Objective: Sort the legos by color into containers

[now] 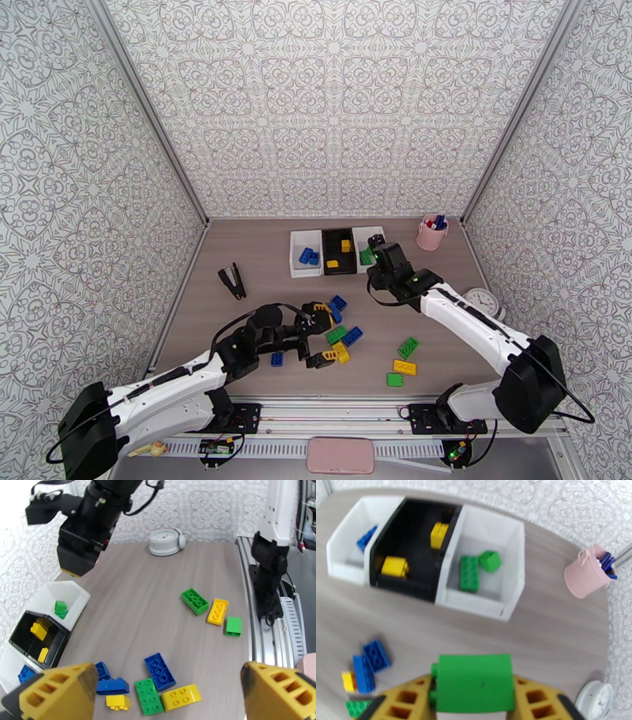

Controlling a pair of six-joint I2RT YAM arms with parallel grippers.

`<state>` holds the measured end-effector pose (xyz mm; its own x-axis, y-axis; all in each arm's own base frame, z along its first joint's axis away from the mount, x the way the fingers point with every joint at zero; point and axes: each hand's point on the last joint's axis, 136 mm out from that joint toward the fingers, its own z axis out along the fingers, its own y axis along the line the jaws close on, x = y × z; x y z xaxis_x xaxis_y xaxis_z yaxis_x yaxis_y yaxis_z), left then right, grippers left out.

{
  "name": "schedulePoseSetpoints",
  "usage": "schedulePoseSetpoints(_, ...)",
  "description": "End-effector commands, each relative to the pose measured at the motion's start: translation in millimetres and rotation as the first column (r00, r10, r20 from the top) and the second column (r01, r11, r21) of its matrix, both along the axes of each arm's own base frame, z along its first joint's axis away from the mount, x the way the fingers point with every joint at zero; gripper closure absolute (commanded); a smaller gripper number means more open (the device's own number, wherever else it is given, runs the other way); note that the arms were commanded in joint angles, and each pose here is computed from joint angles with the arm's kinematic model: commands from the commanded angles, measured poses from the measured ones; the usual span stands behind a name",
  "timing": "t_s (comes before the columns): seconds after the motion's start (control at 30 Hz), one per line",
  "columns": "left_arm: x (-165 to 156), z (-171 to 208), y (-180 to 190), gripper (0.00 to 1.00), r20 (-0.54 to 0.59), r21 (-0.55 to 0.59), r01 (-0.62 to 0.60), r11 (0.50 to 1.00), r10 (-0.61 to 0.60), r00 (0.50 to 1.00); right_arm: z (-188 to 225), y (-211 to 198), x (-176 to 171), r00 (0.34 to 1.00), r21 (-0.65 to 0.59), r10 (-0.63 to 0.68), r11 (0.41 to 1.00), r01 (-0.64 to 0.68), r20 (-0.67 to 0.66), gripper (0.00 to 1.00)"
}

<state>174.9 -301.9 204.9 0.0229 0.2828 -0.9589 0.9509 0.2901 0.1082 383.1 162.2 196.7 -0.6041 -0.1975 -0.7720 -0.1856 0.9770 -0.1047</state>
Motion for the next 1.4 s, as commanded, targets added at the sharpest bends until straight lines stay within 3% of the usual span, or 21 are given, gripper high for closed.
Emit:
schedulePoseSetpoints(0.0, 29, 12, 9, 0.0, -0.045, -0.055, -0.158, 0.986, 0.155, 0.987, 3, 4, 42, 0.992, 0.125, -0.068, 0.991, 0.054, 0.106, 0.73)
schedulePoseSetpoints(0.3, 64, 16, 32, 0.0, -0.092, -0.08, -0.358, 0.93, 0.35, 0.932, -35, 4, 115, 0.984, 0.13, -0.146, 0.983, 0.133, 0.098, 0.73)
schedulePoseSetpoints(0.6, 72, 18, 43, 0.0, -0.093, -0.066, -0.387, 0.92, 0.38, 0.92, -68, 2, 152, 0.978, 0.107, -0.195, 0.977, 0.187, 0.077, 0.69)
schedulePoseSetpoints(0.7, 76, 20, 50, 0.0, -0.083, -0.069, -0.413, 0.908, 0.408, 0.909, -64, 2, 150, 0.979, 0.107, -0.184, 0.979, 0.175, 0.084, 0.58)
schedulePoseSetpoints(0.77, 81, 22, 56, 0.0, -0.099, -0.068, -0.444, 0.894, 0.436, 0.894, -60, 1, 146, 0.98, 0.103, -0.174, 0.981, 0.164, 0.097, 0.46)
schedulePoseSetpoints(0.87, 89, 23, 67, 0.0, -0.153, -0.039, -0.528, 0.849, 0.517, 0.842, -50, -3, 137, 0.979, 0.101, -0.163, 0.983, 0.151, 0.12, 0.31)
schedulePoseSetpoints(0.93, 95, 20, 78, 0.0, -0.193, -0.007, -0.597, 0.802, 0.585, 0.788, -43, -3, 130, 0.981, 0.108, -0.145, 0.985, 0.131, 0.132, 0.22)
schedulePoseSetpoints(1.07, 101, 5, 113, 0.0, -0.265, 0.093, -0.722, 0.685, 0.716, 0.645, -27, 4, 111, 0.988, 0.124, -0.06, 0.991, 0.043, 0.145, 0.16)
schedulePoseSetpoints(1.2, 104, -9, 167, 0.0, -0.337, 0.166, -0.864, 0.474, 0.851, 0.402, -8, 22, 85, 0.98, 0.12, 0.061, 0.989, -0.085, 0.19, 0.1)
schedulePoseSetpoints(1.37, 97, -32, 218, 0.0, -0.398, 0.252, -0.936, 0.247, 0.908, 0.133, 2, 54, 41, 0.953, 0.147, 0.216, 0.957, -0.25, 0.213, 0.06)
